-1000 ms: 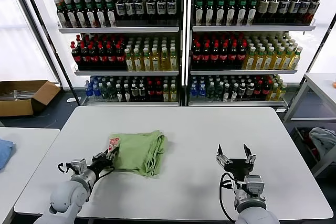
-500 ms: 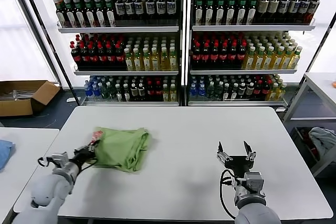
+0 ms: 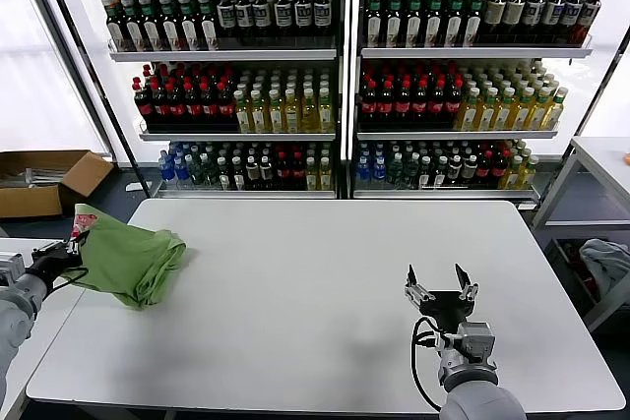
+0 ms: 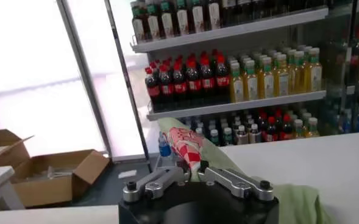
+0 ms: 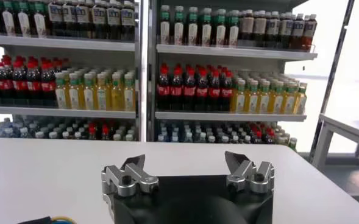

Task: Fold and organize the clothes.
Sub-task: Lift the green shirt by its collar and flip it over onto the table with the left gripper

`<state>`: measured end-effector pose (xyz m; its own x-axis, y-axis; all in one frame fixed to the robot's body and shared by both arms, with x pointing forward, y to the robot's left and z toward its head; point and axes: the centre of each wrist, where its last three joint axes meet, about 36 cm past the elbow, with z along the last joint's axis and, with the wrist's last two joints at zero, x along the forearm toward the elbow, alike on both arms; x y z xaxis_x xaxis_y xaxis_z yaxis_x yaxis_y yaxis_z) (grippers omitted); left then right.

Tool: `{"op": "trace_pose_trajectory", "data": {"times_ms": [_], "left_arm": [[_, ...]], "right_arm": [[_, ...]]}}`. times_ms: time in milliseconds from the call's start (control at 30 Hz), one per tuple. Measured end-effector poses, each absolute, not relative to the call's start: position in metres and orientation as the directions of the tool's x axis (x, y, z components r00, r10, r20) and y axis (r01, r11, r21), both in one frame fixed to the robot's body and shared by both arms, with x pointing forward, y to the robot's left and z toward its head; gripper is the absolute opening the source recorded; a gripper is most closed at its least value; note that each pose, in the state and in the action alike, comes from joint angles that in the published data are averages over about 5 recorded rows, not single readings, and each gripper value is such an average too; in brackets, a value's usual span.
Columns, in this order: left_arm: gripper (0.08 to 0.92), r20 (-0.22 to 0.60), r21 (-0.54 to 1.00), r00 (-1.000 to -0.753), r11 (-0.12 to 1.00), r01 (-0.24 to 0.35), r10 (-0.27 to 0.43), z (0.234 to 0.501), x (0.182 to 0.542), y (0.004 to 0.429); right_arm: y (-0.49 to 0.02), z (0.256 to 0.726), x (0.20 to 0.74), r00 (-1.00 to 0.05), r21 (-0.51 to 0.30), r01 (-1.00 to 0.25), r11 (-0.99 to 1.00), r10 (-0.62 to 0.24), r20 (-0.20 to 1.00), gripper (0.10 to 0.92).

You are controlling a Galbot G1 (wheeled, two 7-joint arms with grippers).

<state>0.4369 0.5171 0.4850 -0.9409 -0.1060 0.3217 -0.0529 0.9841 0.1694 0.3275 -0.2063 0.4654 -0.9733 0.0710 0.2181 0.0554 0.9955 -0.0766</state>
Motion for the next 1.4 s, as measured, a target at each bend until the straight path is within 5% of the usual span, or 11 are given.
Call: {"op": "trace_pose_trajectory", "data": {"times_ms": [267, 567, 833, 1167, 1400], "left_arm": [[0.111, 0.308, 0.147, -0.951, 0.989, 0.004, -0.042, 0.485, 0.435, 0.478], [0.111, 0.257, 0.072, -0.956, 0.984, 0.161, 0.138, 0.491, 0.423, 0.364], [0.111, 0.270, 0.023, -0.910, 0.943, 0.332, 0.313, 0.474, 0.409, 0.259], [0.124, 0.308, -0.052, -0.857, 0.907, 0.418, 0.413, 0.448, 0.412, 0.192], [0.298, 0.280, -0.147, -0.832, 0.878, 0.456, 0.479, 0.439, 0.420, 0.156]], "right_arm": [[-0.213, 0.462, 0.322, -0.970, -0.090, 0.073, 0.993, 0.092, 0.227, 0.823], [-0.218, 0.458, 0.313, -0.963, -0.106, 0.100, 0.989, 0.123, 0.241, 0.823], [-0.214, 0.455, 0.305, -0.957, -0.113, 0.111, 0.987, 0.137, 0.254, 0.823], [-0.207, 0.453, 0.303, -0.955, -0.121, 0.117, 0.986, 0.146, 0.258, 0.823], [-0.203, 0.448, 0.305, -0.951, -0.126, 0.122, 0.984, 0.152, 0.270, 0.823]]}}
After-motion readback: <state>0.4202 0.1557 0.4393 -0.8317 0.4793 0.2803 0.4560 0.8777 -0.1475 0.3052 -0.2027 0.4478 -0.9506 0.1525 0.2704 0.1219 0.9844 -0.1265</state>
